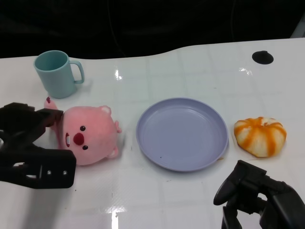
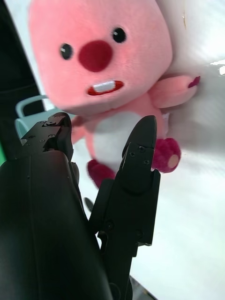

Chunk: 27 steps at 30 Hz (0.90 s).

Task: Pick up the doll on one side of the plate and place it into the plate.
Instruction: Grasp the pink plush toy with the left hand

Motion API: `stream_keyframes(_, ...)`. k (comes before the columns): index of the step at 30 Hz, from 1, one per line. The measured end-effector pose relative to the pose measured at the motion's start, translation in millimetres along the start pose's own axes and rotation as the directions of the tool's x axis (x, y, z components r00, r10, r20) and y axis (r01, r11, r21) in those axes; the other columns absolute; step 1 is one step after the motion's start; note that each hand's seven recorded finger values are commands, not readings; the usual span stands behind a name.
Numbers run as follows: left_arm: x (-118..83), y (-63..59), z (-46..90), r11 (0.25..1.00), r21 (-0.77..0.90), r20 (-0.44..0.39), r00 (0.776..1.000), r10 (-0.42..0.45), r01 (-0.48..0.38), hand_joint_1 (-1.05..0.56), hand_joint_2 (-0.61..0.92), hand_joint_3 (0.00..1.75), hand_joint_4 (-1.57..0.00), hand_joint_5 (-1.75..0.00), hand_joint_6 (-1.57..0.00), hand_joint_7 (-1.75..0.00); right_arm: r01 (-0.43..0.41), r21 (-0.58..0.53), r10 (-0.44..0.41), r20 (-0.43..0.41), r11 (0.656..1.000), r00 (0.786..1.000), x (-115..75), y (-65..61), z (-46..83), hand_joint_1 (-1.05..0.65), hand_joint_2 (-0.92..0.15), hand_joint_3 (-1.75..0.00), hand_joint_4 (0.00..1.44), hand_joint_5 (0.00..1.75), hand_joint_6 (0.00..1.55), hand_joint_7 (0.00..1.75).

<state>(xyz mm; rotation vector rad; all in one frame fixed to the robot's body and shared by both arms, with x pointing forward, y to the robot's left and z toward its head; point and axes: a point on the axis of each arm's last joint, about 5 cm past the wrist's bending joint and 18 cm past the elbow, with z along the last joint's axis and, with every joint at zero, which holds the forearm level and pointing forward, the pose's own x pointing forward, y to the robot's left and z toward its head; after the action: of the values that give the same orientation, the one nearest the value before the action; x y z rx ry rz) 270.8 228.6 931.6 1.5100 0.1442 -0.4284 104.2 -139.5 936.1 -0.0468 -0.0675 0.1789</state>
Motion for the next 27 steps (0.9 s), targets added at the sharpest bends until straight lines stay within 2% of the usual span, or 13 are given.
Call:
stream_keyframes(3, 9.5, -6.7, 1.0, 1.000, -0.004, -0.014, 1.000, -0.028, 0.028, -0.72, 0.92, 0.03, -0.11, -0.19, -0.20, -0.01, 0.001, 0.000, -0.001, -0.002, 1.000, 1.000, -0.6, 0.0, -0.1, 0.07, -0.44, -1.33, 0.71, 1.75, 0.63, 1.52)
stream_keyframes(12, 32.3, -12.3, 3.9, 0.996, 0.019, -0.056, 0.994, -0.089, 0.091, -0.64, 0.92, 0.04, -0.18, -0.14, -0.23, -0.01, 0.002, 0.001, -0.002, -0.005, 1.000, 1.000, -1.4, 0.0, 0.0, 0.06, -0.43, -1.33, 0.71, 1.75, 0.63, 1.52)
stream_keyframes(15, 37.2, -15.7, 4.0, 0.997, 0.014, -0.064, 0.995, -0.080, 0.081, -0.51, 0.91, 0.01, -0.30, -0.11, -0.34, -0.02, 0.002, 0.001, -0.002, -0.007, 1.000, 1.000, -1.6, 0.0, -0.1, 0.06, -0.43, -1.34, 0.71, 1.75, 0.63, 1.52)
stream_keyframes(18, 40.0, -20.9, 5.1, 0.998, -0.021, -0.075, 0.995, -0.062, 0.061, -0.38, 0.92, 0.01, -0.61, -0.09, -0.55, -0.03, 0.002, 0.001, -0.002, -0.007, 1.000, 1.000, -1.6, 0.0, -0.1, 0.06, -0.43, -1.34, 0.71, 1.75, 0.64, 1.51)
stream_keyframes(19, 40.6, -21.5, 5.2, 0.998, -0.035, -0.078, 0.995, -0.056, 0.053, -0.34, 0.92, 0.01, -0.73, -0.14, -0.63, -0.05, 0.002, 0.000, -0.002, -0.007, 1.000, 1.000, -1.6, 0.0, -0.1, 0.06, -0.43, -1.34, 0.71, 1.75, 0.64, 1.51)
stream_keyframes(20, 41.0, -22.8, 5.0, 0.998, -0.050, -0.076, 0.996, -0.037, 0.033, -0.28, 0.92, 0.01, -0.82, -0.47, -0.78, -0.05, 0.001, 0.000, -0.001, -0.007, 1.000, 1.000, -1.5, 0.0, -0.1, 0.06, -0.43, -1.34, 0.71, 1.75, 0.64, 1.51)
stream_keyframes(21, 41.0, -25.0, 4.7, 0.998, -0.064, -0.071, 0.997, -0.011, 0.007, -0.24, 0.92, 0.04, -0.83, -0.72, -0.89, -0.05, 0.001, 0.001, -0.001, -0.007, 1.000, 1.000, -1.5, 0.0, -0.2, 0.06, -0.43, -1.34, 0.71, 1.75, 0.64, 1.51)
stream_keyframes(22, 40.9, -27.5, 4.5, 0.996, -0.087, -0.064, 0.998, 0.017, -0.023, -0.21, 0.92, 0.09, -0.85, -0.91, -1.02, -0.07, 0.001, 0.001, -0.001, -0.009, 1.000, 1.000, -1.5, 0.0, -0.4, 0.06, -0.43, -1.34, 0.71, 1.75, 0.64, 1.51)
stream_keyframes(23, 40.8, -30.0, 4.5, 0.993, -0.105, -0.057, 0.998, 0.040, -0.046, -0.19, 0.92, 0.13, -0.86, -1.00, -1.10, -0.09, 0.002, 0.001, -0.002, -0.010, 1.000, 1.000, -1.6, 0.0, -0.6, 0.06, -0.42, -1.34, 0.71, 1.74, 0.64, 1.51)
stream_keyframes(24, 40.7, -31.8, 4.6, 0.991, -0.117, -0.051, 0.997, 0.057, -0.063, -0.18, 0.92, 0.14, -0.86, -1.06, -1.16, -0.10, 0.002, 0.001, -0.002, -0.010, 1.000, 1.000, -1.6, 0.0, -0.7, 0.05, -0.42, -1.34, 0.71, 1.74, 0.64, 1.51)
stream_keyframes(25, 40.4, -33.5, 4.6, 0.989, -0.124, -0.044, 0.996, 0.073, -0.078, -0.18, 0.91, 0.11, -0.85, -1.22, -1.23, -0.14, 0.002, 0.001, -0.001, -0.010, 1.000, 1.000, -1.6, 0.0, -0.7, 0.06, -0.43, -1.34, 0.71, 1.74, 0.64, 1.50)
stream_keyframes(26, 40.1, -35.1, 4.5, 0.988, -0.125, -0.035, 0.995, 0.090, -0.094, -0.17, 0.91, 0.10, -0.82, -1.45, -1.27, -0.24, 0.002, 0.001, -0.002, -0.010, 1.000, 1.000, -1.7, 0.0, -0.7, 0.07, -0.43, -1.34, 0.70, 1.74, 0.64, 1.50)
stream_keyframes(27, 39.7, -36.7, 4.4, 0.986, -0.125, -0.028, 0.994, 0.103, -0.106, -0.17, 0.91, 0.09, -0.81, -1.54, -1.23, -0.38, 0.002, 0.001, -0.002, -0.010, 1.000, 1.000, -1.7, 0.0, -0.7, 0.07, -0.43, -1.34, 0.70, 1.74, 0.64, 1.50)
